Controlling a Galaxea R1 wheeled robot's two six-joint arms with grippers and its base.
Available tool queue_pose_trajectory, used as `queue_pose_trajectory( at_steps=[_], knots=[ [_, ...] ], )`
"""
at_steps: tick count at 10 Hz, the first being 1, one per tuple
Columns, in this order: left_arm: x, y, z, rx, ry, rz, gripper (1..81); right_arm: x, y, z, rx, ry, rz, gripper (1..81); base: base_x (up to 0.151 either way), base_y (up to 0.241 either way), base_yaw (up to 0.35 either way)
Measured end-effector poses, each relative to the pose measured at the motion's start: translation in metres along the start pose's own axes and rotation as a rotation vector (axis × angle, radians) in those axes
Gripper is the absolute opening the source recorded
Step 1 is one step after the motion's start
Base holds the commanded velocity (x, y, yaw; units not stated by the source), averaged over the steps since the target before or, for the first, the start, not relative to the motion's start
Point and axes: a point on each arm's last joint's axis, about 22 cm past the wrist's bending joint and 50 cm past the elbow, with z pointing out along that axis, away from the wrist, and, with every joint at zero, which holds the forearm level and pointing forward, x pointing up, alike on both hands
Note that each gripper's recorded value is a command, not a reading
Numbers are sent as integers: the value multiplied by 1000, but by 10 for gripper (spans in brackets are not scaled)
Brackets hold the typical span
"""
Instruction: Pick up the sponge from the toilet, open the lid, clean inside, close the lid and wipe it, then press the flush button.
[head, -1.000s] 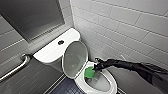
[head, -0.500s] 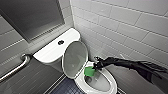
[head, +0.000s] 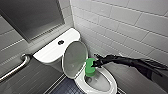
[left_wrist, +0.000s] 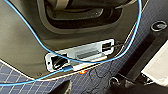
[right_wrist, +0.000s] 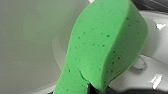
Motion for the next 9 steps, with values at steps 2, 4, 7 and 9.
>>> queue_pose_trajectory(
  at_steps=[2,4,7,9],
  knots=[
    [0,0,0,0,0,10,811,3,-3,-3,-2,1,-1,10,0,0,0],
    [0,0,0,-1,0,10,811,-4,3,4,-11,-6,4,10,0,0,0],
    [-1,0,0,-1,-4,10,811,-41,48,31,-45,-26,77,10,0,0,0],
    [-3,1,0,-2,-7,8,811,-50,74,41,-61,9,120,10,0,0,0]
  ],
)
